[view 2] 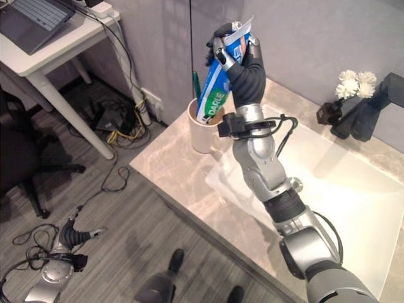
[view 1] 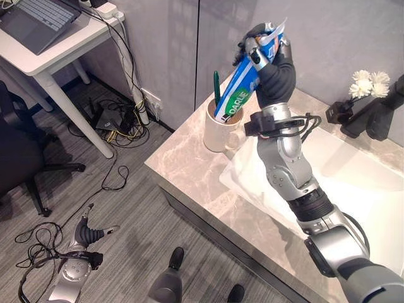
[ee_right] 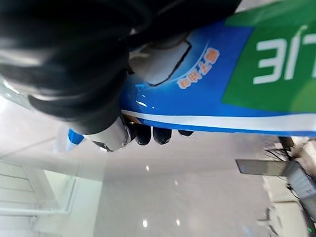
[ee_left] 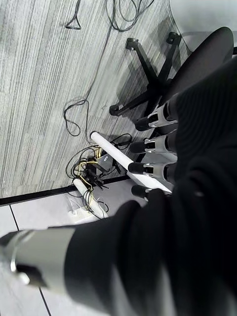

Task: Put brush and paste in cup on sink, flatten towel.

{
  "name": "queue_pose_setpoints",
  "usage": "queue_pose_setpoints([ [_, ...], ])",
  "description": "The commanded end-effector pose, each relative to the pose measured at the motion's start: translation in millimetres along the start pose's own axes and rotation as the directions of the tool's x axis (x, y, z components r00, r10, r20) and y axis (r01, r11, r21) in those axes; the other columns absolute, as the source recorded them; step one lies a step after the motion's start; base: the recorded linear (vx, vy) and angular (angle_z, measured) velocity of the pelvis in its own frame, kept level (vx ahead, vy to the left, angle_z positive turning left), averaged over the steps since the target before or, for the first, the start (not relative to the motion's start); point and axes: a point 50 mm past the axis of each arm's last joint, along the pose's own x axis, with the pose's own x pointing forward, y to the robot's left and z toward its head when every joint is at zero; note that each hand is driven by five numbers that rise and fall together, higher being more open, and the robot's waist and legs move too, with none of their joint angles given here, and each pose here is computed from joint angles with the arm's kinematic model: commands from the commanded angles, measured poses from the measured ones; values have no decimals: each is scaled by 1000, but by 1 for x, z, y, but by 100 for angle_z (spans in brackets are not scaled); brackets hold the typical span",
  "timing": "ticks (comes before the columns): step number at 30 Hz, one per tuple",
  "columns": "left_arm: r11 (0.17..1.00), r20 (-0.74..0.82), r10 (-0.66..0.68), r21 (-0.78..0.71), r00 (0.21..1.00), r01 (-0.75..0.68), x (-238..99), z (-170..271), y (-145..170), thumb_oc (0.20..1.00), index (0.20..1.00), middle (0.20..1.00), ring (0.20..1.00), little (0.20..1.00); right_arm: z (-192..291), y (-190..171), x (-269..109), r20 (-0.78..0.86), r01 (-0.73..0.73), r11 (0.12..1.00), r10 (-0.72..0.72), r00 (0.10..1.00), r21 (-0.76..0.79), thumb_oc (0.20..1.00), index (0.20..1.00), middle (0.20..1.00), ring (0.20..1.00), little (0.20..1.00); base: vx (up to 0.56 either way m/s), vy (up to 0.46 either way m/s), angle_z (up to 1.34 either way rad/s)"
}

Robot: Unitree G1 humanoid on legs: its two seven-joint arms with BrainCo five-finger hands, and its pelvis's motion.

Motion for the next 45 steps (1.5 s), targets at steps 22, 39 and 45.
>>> queue_pose_setpoints([
  [22, 955, 429, 247, -260, 869, -144, -3, 99, 66, 1000, 1000, 1000, 1000, 1000, 73, 6, 12, 349, 8, 995, 27, 937, -100, 1000, 1000, 1000, 1000, 1000, 2, -2, -4],
  [39, 875, 688, 242, -460, 684, 153, -47, 148, 107, 586, 586, 586, 586, 586, 192, -257, -219, 596, 494, -371, -664, 451, -786, 1000, 1000, 1000, 1000, 1000, 8, 115, -25],
  [45, 865, 632, 195, -472, 750, 172, -33, 136, 102, 489, 489, 489, 489, 489, 170, -287, -343, 412, 319, -386, -911, 14, -865, 1000, 1000, 1000, 1000, 1000, 13, 151, -41],
])
